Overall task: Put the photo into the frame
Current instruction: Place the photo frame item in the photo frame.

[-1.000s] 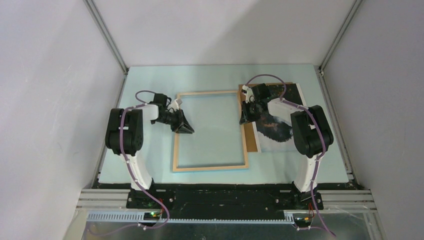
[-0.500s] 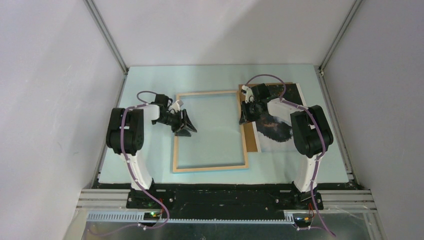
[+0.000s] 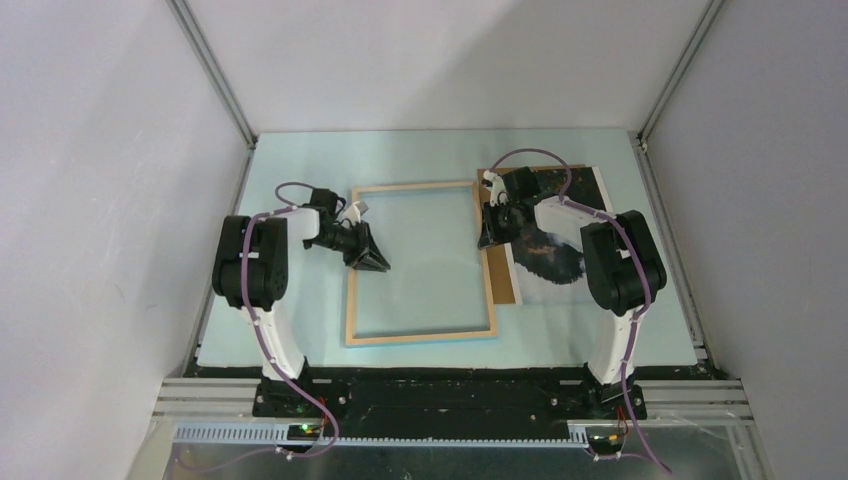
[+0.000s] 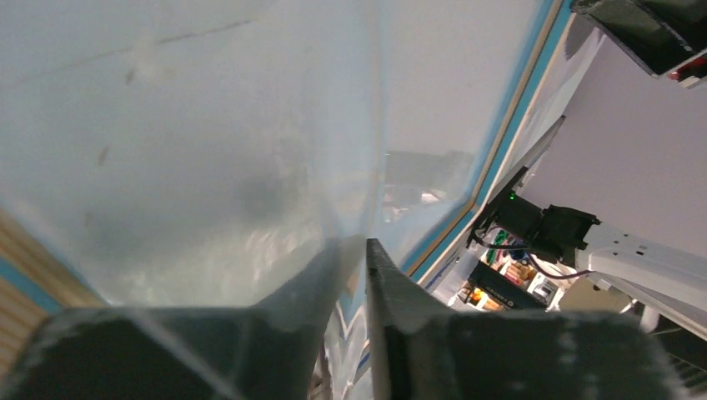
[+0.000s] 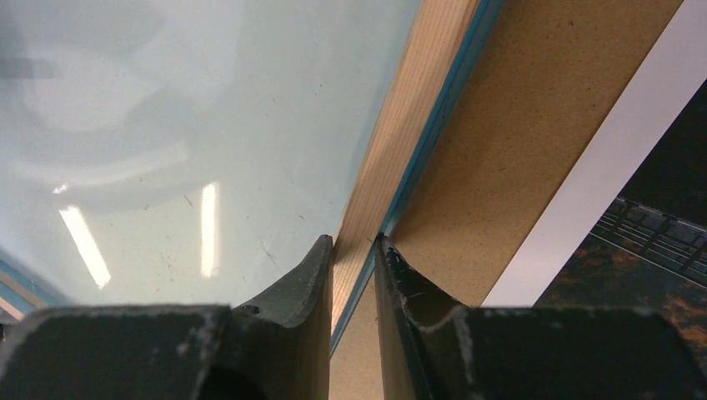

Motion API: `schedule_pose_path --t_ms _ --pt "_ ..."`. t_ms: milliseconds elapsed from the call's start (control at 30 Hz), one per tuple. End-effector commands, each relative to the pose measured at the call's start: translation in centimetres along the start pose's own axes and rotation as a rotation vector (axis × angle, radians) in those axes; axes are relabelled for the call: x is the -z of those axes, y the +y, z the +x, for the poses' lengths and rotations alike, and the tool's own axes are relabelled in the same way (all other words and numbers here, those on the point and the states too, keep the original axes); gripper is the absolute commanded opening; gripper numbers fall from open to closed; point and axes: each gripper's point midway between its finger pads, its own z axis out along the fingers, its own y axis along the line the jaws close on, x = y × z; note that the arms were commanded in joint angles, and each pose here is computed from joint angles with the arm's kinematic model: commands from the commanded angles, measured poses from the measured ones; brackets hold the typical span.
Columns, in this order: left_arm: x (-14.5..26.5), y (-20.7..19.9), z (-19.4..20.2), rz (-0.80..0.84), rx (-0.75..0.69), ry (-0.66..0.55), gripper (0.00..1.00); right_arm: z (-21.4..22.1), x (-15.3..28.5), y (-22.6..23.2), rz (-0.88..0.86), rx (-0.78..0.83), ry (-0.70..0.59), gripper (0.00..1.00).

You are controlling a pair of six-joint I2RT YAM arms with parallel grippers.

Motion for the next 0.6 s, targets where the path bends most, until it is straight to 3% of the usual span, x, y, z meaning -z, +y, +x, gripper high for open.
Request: schedule_pose_path --t_ms 0,67,133,567 --pt "1.1 -2.5 -0.6 0.062 -0.070 -0.014 0.13 -0.3 -0.4 0.3 -0.008 0.043 0.000 0.21" --pt "1.4 -2.9 -0.7 0.078 -0.074 -0.016 0.03 -0.3 -0.4 0.2 -0.006 0.043 0.000 0.21" --pt "1.7 -3.5 -0.9 0.099 -0.077 -0.020 0.00 -0.3 -0.3 0.1 -0.004 0.043 -0.002 0.22" --pt "3.0 -6.9 -0.6 0.235 -0.055 0.013 0.00 -0.3 -0.3 0.0 0.001 0.043 -0.001 0.22"
